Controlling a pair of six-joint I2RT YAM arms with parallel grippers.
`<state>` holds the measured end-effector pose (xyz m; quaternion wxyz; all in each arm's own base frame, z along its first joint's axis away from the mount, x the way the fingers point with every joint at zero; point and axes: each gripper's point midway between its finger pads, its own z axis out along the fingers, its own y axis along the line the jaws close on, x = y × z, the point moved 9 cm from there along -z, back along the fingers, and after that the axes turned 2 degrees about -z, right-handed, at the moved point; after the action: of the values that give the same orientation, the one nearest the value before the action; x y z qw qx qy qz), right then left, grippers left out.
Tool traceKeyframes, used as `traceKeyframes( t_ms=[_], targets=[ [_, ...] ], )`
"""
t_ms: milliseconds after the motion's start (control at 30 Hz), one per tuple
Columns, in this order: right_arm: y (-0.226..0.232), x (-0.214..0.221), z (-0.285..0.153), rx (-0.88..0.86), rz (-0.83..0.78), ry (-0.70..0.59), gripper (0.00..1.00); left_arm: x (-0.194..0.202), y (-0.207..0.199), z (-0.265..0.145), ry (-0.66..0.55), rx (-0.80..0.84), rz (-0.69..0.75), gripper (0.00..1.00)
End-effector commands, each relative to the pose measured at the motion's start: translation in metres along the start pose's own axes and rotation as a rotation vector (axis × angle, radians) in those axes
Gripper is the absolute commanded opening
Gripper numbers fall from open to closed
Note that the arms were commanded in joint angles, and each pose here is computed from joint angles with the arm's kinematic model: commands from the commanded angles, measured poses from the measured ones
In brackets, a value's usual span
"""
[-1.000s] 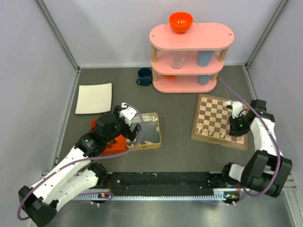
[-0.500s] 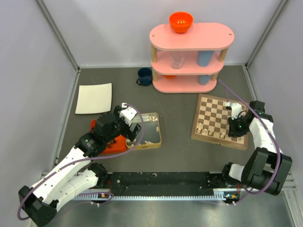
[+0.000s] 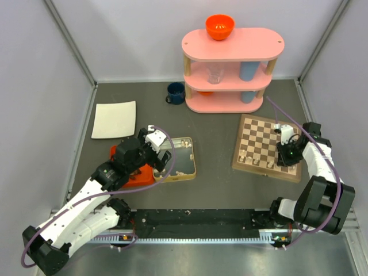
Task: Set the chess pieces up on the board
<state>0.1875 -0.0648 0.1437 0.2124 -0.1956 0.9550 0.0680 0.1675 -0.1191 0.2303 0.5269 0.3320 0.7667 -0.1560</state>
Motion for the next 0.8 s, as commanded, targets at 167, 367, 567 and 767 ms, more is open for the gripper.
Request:
traceKeyframes(
  t_ms=[167, 367, 567, 767],
  targets=[
    [-0.0049, -0.0017, 0.0025, 0.003, 0.021, -0.008, 0.17, -0.0034, 0.0011, 0.0031, -0.030, -0.005, 0.004, 0.98],
    [-0.0043, -0.0016, 0.0032, -0.002, 0.022, -0.008, 0.20, -0.0046, 0.0010, 0.0024, -0.037, -0.003, 0.006, 0.98],
    [-0.0038, -0.0026, 0.0014, -0.001, 0.019, -0.019, 0.25, -0.0038, 0.0008, 0.0029, -0.034, -0.002, 0.005, 0.98],
    [-0.0033, -0.0028, 0.0005, -0.002, 0.021, -0.021, 0.26, -0.0045, 0.0007, 0.0027, -0.036, 0.000, 0.006, 0.98]
  ],
)
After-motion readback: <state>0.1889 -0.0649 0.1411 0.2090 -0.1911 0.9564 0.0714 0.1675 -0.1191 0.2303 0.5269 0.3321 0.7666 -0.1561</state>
